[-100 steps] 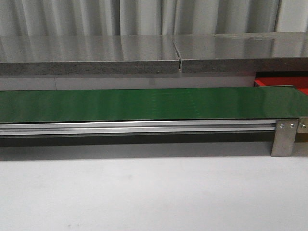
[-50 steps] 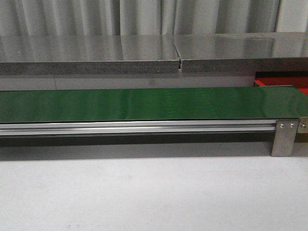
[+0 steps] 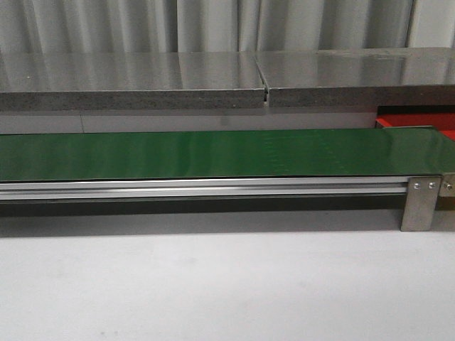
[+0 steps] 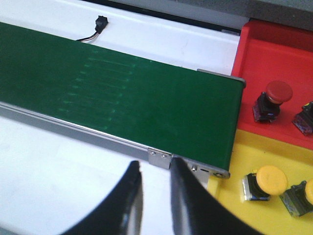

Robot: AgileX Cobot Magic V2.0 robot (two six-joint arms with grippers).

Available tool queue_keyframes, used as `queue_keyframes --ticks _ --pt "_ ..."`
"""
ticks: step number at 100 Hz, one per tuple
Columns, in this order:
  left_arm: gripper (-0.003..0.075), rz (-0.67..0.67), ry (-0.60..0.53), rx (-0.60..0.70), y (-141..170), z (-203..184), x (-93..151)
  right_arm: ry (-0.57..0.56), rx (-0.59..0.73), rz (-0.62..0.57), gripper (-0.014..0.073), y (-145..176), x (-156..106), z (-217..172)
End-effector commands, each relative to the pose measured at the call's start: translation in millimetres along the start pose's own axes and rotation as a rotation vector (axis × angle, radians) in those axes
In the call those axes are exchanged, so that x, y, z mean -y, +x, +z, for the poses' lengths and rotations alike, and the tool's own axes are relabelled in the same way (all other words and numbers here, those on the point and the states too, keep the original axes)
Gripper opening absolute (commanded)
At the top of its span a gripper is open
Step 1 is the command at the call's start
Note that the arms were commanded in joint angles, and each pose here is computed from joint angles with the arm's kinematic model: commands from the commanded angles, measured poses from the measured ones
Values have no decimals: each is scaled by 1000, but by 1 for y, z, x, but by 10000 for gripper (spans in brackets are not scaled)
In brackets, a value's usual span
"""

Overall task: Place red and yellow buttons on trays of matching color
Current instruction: 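Move the left gripper down over a red button on the table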

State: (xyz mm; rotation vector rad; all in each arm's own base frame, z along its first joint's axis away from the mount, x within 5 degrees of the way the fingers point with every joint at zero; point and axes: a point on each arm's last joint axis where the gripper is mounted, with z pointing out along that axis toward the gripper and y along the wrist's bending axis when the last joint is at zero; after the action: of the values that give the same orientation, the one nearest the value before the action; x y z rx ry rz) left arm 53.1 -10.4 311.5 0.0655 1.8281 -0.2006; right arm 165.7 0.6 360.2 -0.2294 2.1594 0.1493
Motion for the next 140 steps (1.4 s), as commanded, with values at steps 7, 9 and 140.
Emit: queue_keyframes --ticks 7,9,140 --pt "-19 -7 19 93 -14 -2 2 33 124 -15 -64 2 -7 -20" --pt "-19 -7 19 93 -14 -2 2 34 129 -16 -66 3 -8 -22" --pt "620 -10 21 93 -14 -2 2 35 141 -22 -68 4 -10 -26"
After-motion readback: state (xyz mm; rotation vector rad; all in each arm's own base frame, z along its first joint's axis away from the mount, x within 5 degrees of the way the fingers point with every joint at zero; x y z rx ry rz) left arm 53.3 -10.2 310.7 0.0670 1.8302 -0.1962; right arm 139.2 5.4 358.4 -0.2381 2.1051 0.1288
